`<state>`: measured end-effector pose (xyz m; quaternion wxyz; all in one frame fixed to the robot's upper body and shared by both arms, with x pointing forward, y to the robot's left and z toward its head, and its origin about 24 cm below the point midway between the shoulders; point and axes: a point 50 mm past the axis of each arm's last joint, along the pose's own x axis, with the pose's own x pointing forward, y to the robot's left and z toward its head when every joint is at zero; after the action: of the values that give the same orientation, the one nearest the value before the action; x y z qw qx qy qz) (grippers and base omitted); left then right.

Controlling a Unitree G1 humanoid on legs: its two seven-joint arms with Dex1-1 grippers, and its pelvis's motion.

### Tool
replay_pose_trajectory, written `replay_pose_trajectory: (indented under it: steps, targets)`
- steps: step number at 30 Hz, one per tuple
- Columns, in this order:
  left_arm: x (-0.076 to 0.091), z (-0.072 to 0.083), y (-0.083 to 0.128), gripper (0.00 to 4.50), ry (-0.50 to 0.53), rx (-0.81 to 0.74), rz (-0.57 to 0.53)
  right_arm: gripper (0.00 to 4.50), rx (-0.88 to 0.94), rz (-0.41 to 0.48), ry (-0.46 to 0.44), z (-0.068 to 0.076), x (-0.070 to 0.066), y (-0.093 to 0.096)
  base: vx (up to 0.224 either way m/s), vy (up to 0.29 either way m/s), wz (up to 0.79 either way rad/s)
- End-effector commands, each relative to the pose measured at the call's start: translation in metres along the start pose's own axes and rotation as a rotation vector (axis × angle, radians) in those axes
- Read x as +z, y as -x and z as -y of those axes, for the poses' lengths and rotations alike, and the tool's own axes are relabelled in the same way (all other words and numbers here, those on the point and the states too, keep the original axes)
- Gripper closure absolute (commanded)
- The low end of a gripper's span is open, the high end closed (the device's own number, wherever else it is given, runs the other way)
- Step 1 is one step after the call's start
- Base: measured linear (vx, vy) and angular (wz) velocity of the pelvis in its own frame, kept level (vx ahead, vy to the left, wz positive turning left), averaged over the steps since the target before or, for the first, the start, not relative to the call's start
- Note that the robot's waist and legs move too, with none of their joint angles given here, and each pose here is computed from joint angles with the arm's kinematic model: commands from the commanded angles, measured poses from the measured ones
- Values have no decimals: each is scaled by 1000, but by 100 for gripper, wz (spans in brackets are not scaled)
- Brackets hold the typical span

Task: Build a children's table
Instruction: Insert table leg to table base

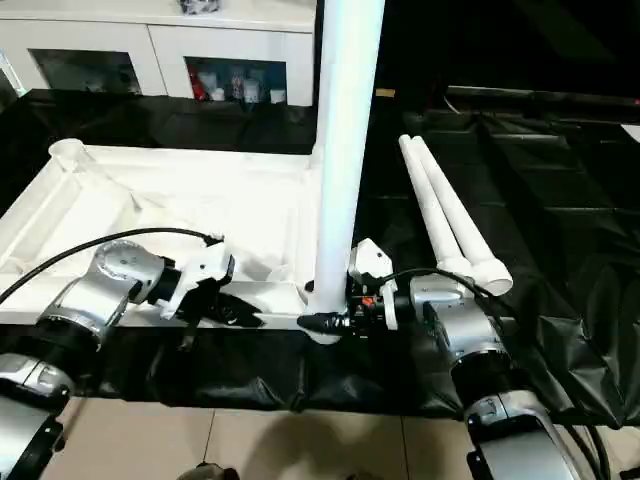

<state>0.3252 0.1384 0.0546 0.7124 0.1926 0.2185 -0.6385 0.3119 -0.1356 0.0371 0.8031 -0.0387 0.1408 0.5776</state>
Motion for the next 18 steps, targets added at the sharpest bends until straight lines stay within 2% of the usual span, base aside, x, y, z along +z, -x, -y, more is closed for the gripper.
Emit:
replay_pose_trajectory:
  steps: [1, 2, 5, 6, 9, 13, 14, 18]
  targets:
    - [16, -12, -10, 450, 29, 157, 68, 173, -99, -14, -15, -1, -5, -22, 0, 0, 0]
    - [23, -18, -18, 450, 54, 260, 80, 174, -265, -8, -50, 7, -7, -29, 0, 0, 0]
    - [29, -21, -24, 450, 69, 326, 88, 174, -356, 4, -81, 10, -8, -35, 0, 0, 0]
    - [36, -23, -31, 450, 82, 379, 103, 174, -440, 7, -112, 11, -8, -43, 0, 0, 0]
    - [45, -21, -42, 450, 72, 422, 113, 175, -572, 1, -156, 12, -8, -57, 0, 0, 0]
    - [47, -16, -48, 450, 39, 393, 116, 175, -602, 46, -189, 10, -2, -68, 0, 0, 0]
    - [47, -15, -49, 450, 34, 377, 124, 119, -597, 70, -202, 9, 0, -70, 0, 0, 0]
    - [45, -14, -45, 450, 21, 355, 122, 85, -580, 76, -184, 9, 2, -71, 0, 0, 0]
